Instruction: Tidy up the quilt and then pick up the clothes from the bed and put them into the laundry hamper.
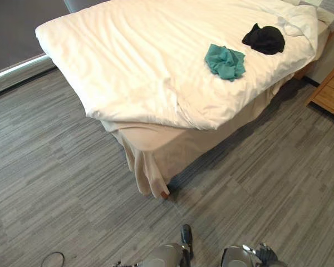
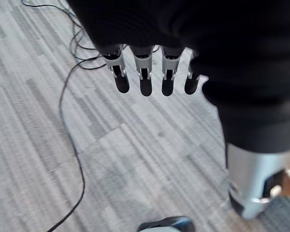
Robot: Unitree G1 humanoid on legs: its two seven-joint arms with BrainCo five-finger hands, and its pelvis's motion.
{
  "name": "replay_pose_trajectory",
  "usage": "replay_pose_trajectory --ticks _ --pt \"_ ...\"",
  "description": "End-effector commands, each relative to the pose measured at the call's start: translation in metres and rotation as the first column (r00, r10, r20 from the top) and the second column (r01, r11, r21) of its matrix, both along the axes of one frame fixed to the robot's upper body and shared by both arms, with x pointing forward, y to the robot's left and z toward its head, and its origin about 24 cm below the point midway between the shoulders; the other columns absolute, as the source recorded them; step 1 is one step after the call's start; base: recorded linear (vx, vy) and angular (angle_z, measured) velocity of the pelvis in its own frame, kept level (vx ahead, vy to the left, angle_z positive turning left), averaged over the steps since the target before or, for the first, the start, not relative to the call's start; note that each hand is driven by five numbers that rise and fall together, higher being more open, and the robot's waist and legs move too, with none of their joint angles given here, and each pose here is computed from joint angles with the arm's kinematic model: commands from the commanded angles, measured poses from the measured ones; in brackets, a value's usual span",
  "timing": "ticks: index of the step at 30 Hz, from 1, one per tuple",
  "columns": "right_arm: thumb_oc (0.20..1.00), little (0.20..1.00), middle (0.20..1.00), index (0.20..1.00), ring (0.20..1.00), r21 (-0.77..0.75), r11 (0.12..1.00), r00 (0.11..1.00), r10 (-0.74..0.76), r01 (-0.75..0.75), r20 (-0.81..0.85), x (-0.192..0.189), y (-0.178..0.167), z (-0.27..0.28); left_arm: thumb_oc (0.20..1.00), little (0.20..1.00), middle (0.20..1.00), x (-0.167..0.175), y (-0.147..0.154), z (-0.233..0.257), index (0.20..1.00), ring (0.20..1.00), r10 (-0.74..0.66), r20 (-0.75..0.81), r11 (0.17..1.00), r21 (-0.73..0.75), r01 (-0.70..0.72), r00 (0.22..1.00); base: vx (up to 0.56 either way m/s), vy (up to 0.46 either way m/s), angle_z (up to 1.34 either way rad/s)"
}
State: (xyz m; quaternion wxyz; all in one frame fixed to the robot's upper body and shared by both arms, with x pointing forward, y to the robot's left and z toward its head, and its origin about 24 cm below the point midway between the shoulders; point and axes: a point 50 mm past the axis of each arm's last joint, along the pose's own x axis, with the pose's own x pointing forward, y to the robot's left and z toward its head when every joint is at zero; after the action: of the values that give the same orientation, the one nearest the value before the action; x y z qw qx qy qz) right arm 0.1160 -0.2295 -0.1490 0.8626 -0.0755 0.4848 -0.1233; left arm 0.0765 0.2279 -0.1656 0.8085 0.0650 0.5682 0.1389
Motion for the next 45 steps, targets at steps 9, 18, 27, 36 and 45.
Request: replay_pose_trajectory --ticks 9,18,27,36,45 --pt "1.0 1.0 1.0 1.0 1.0 0.036 0.996 0.991 0.075 -0.079 0.107 0.038 0.025 0.009 1.0 1.0 1.0 0.012 0.03 0.014 1.0 1.0 0.158 0.175 0.984 0.049 -0.169 0.972 0.33 -0.412 1.07" --pt "1.0 1.0 1.0 1.0 1.0 -0.13 0.989 0.996 0.075 -0.07 0.037 0.028 -0.025 0.017 1.0 1.0 1.0 0.106 0.025 0.08 1.0 1.0 -0.062 0.693 0.947 0.268 -0.177 0.719 0.18 -0.278 0.83" --pt "1.0 1.0 1.0 1.0 1.0 -0.102 0.991 0.996 0.093 -0.091 0.011 0.018 -0.028 0.014 1.0 1.0 1.0 0.22 0.024 0.291 1.0 1.0 -0.633 0.77 0.757 0.637 -0.144 0.078 0.06 -0.042 0.0" --pt "1.0 1.0 1.0 1.0 1.0 -0.207 0.947 0.969 0.24 -0.245 -0.054 0.022 -0.045 0.021 1.0 1.0 1.0 0.27 0.0 0.333 1.0 1.0 -0.763 0.647 0.644 0.758 -0.1 -0.006 0.03 0.102 -0.38" --pt "1.0 1.0 1.0 1.0 1.0 -0.293 0.914 0.959 0.278 -0.281 -0.053 0.038 -0.063 0.033 1.0 1.0 1.0 0.288 -0.028 0.346 1.0 1.0 -0.851 0.514 0.521 0.852 -0.049 -0.107 -0.05 0.034 -0.28"
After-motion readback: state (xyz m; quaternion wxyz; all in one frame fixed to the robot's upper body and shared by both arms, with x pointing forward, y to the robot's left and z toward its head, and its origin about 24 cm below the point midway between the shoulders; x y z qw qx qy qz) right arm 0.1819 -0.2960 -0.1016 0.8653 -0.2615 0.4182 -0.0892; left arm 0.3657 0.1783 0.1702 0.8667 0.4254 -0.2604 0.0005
